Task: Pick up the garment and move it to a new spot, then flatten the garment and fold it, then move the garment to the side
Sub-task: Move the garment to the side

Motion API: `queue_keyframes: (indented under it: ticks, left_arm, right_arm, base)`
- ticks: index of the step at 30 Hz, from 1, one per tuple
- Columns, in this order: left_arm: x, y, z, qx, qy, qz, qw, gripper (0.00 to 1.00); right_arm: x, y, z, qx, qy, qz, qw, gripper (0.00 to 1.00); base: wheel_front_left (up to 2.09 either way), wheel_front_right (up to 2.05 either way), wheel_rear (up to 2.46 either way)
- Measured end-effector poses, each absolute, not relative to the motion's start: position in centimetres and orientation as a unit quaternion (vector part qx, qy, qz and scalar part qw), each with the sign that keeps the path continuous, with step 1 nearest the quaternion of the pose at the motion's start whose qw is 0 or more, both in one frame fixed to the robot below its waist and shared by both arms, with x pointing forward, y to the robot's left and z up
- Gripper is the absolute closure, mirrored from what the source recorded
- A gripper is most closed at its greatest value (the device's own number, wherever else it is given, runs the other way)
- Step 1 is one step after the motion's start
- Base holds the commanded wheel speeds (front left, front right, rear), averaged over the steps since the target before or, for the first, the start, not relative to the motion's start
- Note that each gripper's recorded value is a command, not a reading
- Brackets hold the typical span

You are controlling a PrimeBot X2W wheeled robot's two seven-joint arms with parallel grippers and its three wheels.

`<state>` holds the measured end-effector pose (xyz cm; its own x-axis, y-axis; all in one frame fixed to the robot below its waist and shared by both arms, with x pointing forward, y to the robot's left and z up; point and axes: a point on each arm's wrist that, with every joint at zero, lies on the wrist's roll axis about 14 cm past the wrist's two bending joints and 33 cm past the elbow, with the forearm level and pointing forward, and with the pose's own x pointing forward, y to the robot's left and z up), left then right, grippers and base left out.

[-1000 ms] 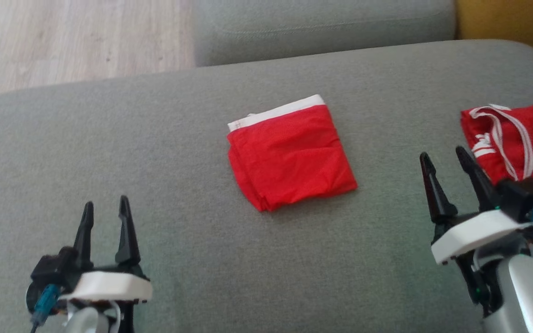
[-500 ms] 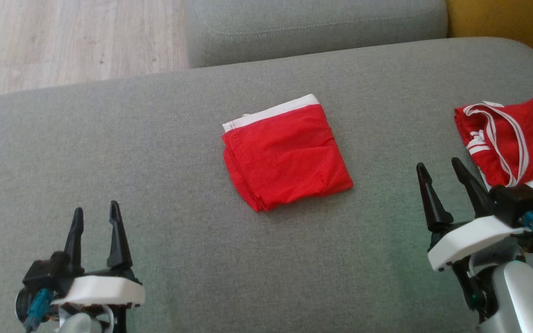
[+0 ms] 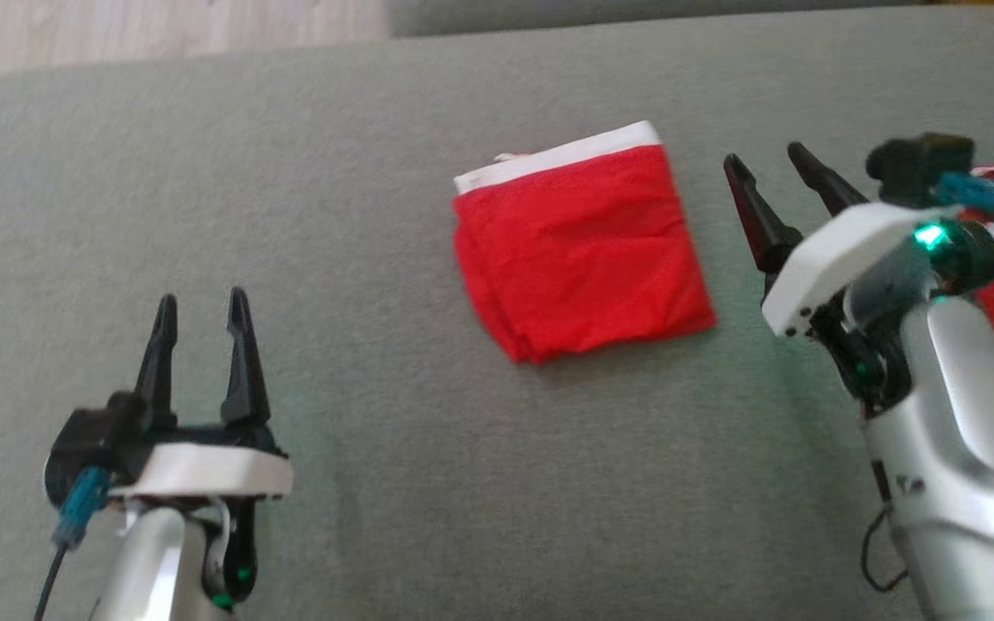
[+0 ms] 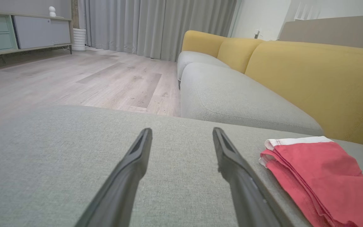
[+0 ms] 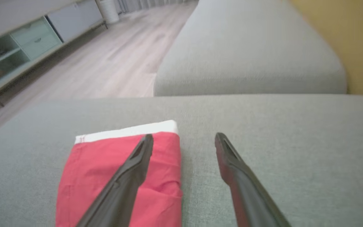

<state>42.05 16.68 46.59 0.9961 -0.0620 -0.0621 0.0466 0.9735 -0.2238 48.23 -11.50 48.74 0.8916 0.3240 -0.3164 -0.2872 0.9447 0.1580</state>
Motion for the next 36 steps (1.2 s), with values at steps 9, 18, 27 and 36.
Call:
queue_keyframes:
  ticks: [9,18,27,36]
  left_arm:
    - [42.2,19.3,45.1,-0.109,0.049,0.01,0.993,0.0]
    - [41.8,20.6,43.8,-0.104,0.064,0.03,0.992,0.0]
    - [44.0,16.3,45.3,-0.114,0.039,-0.033,0.992,0.0]
    - [45.8,10.7,45.9,-0.128,0.035,-0.109,0.985,0.0]
  right_arm:
    - [48.5,-8.0,37.7,0.046,0.366,0.183,0.911,0.0]
    - [49.4,-5.0,37.5,0.006,0.381,0.239,0.893,1.0]
    - [48.3,-12.0,43.4,-0.076,0.349,0.222,0.907,1.0]
    - [47.0,-24.0,48.4,-0.13,0.338,0.109,0.926,1.0]
  base:
    - [0.0,0.0,0.0]
    - [0.0,0.0,0.0]
    - [0.0,0.0,0.0]
    - [0.0,0.0,0.0]
